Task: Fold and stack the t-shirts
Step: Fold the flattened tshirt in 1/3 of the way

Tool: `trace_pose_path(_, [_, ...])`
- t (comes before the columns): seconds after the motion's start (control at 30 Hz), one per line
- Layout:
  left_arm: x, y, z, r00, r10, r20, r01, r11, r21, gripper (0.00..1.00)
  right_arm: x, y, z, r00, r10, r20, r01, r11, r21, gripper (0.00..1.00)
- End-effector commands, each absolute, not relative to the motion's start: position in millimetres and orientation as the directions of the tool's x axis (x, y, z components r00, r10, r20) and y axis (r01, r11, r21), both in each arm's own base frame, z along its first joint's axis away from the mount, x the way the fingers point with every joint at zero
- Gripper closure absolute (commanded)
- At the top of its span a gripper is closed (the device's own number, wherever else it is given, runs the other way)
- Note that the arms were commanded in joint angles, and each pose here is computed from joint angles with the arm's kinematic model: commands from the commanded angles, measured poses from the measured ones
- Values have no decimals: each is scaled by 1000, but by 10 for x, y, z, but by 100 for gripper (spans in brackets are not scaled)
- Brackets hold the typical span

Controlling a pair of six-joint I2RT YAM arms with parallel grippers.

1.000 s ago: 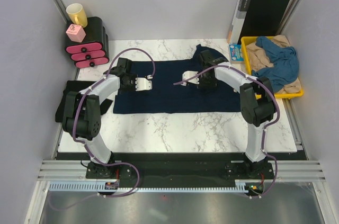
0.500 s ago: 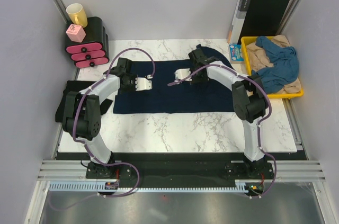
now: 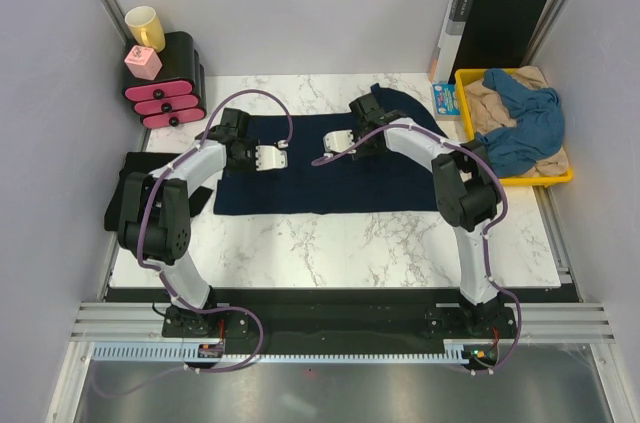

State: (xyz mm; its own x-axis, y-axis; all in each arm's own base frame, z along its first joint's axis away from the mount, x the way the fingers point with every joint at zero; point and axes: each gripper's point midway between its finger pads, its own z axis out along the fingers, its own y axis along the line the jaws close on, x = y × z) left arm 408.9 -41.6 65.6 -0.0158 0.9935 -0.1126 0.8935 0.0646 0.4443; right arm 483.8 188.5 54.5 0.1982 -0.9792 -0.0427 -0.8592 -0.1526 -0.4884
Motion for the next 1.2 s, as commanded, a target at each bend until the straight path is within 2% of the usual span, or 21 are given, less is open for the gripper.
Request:
trace_pose_path(0.0, [4211,-516,750,-19,988,-150,879,88,468,98,5052,2028,645,182,-981,-67,-806,-110,-582,61])
trace_pose_path(0.1, [4214,-517,737,-19,989,-150,881,87,466,98,5121,2033,650,145,-986,-80,-783,-65,-619,53])
trace_pose_path(0.3, [4219,-517,719,-13,989,-145,883,79,463,98,5247,2009,833,48,-990,-135,-705,62,-706,51])
trace_pose_path(0.33, [4223,-518,725,-13,989,-145,882,80,464,98,5302,1962,916,21,-988,-152,-680,97,-727,54])
trace_pose_path(0.37, [4220,-517,732,-11,989,-145,881,78,466,98,5312,1918,951,-13,-985,-173,-673,137,-727,70])
trace_pose_path(0.47, [4168,-527,736,1,989,-150,886,68,458,98,5201,1700,969,-84,-973,-214,-729,206,-653,100])
trace_pose_path(0.63, [3984,-577,706,66,985,-158,906,7,424,98,4710,1280,738,-163,-965,-206,-874,238,-423,100])
trace_pose_path(0.77, [3943,-612,622,107,983,-152,916,-38,399,98,4570,1098,573,-236,-947,-216,-891,300,-342,100])
trace_pose_path(0.9, [4065,-655,572,95,984,-149,919,-29,394,98,4684,1008,386,-331,-912,-243,-864,396,-310,100])
trace_pose_path(1.0, [4214,-644,537,75,989,-130,915,-16,403,98,4885,959,397,-376,-888,-266,-819,453,-351,100])
trace_pose_path(1.1, [4548,-600,572,68,994,-91,869,-14,495,98,5071,897,446,-417,-859,-298,-763,509,-398,100])
trace_pose_path(1.13, [4633,-569,605,58,993,-98,861,0,509,98,5159,875,533,-420,-849,-321,-746,525,-409,98])
trace_pose_path(1.17, [4700,-584,611,45,992,-119,859,23,511,98,5203,869,569,-427,-839,-338,-736,539,-409,85])
